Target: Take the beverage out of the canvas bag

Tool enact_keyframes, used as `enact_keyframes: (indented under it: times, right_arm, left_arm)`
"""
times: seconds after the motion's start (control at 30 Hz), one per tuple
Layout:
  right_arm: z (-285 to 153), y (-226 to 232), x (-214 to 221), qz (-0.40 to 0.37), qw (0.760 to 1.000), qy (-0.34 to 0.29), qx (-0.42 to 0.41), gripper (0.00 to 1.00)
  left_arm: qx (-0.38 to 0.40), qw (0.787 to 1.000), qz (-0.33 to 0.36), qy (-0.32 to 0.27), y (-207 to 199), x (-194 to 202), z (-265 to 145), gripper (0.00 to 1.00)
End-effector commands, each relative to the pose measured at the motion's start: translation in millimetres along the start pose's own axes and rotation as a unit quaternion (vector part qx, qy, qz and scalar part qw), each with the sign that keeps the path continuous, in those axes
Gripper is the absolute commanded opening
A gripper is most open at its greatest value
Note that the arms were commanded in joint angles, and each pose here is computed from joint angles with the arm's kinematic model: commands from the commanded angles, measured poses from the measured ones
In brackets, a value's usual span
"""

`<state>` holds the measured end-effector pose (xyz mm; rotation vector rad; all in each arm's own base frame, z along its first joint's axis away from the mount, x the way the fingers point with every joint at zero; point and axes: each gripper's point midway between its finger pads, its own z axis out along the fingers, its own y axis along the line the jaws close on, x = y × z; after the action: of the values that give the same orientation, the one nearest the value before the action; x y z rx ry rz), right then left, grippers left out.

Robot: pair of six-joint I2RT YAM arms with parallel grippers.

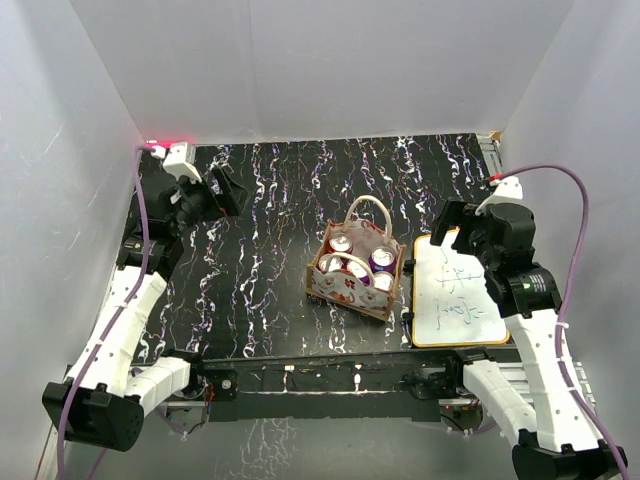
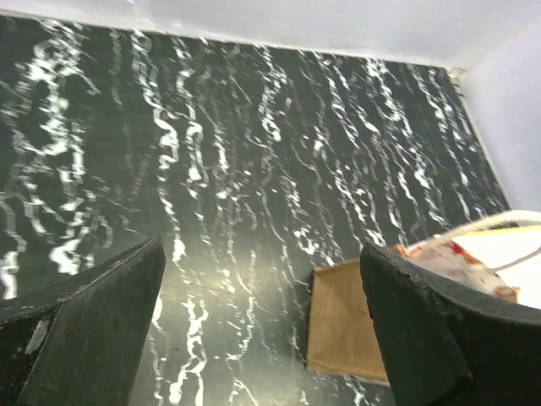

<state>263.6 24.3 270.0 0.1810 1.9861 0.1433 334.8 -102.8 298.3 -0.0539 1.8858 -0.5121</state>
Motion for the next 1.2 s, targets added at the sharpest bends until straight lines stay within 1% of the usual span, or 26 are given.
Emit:
enact_keyframes:
  times: [0.0, 0.13, 0.23, 0.33, 0.47, 0.57, 0.63, 0.83, 0.97, 1.1, 1.17]
  right_arm:
    - [2.5, 26.4, -9.8, 0.011, 0.996, -0.029, -0.081, 0.98]
    - [6.4, 40.6, 5.6, 0.02, 0.992, -0.005, -0.127, 0.98]
    - [7.6, 59.4, 20.7, 0.023, 0.982, 0.024, -0.187, 0.98]
    - [10.0, 75.3, 39.0, 0.033, 0.969, 0.066, -0.237, 0.98]
    - [13.0, 84.0, 59.7, 0.05, 0.955, 0.124, -0.264, 0.98]
    - [10.3, 90.9, 71.9, 0.053, 0.942, 0.16, -0.289, 0.98]
    - [8.0, 92.2, 75.4, 0.052, 0.939, 0.17, -0.294, 0.98]
    - [-2.7, 97.6, 63.6, 0.051, 0.937, 0.154, -0.309, 0.98]
    - [-13.4, 110.8, 55.1, 0.057, 0.923, 0.151, -0.35, 0.98]
    - [-25.1, 124.5, 51.0, 0.06, 0.904, 0.145, -0.399, 0.98]
    - [-29.8, 130.4, 53.3, 0.059, 0.892, 0.146, -0.424, 0.94]
  left_arm:
    - [0.105, 0.992, -0.048, 0.044, -36.0, 25.0, 4.3, 0.97]
    - [0.169, 0.976, -0.106, 0.09, -56.9, 54.1, 8.5, 0.97]
    - [0.208, 0.961, -0.138, 0.117, -72.3, 74.3, 8.4, 0.97]
    - [0.234, 0.949, -0.152, 0.144, -87.2, 90.5, 6.7, 0.97]
    - [0.26, 0.939, -0.15, 0.169, -107.8, 101.1, 3.6, 0.97]
    - [0.283, 0.933, -0.135, 0.178, -126.9, 103.8, -0.1, 0.97]
    - [0.298, 0.929, -0.12, 0.182, -140.0, 106.1, -2.1, 0.97]
    - [0.333, 0.917, -0.069, 0.211, -183.0, 127.9, -7.3, 0.97]
    - [0.352, 0.908, -0.025, 0.228, -211.0, 146.1, -14.1, 0.97]
    - [0.384, 0.89, 0.007, 0.246, -235.3, 166.4, -30.7, 0.97]
    - [0.401, 0.88, 0.022, 0.253, -241.3, 176.8, -43.5, 0.97]
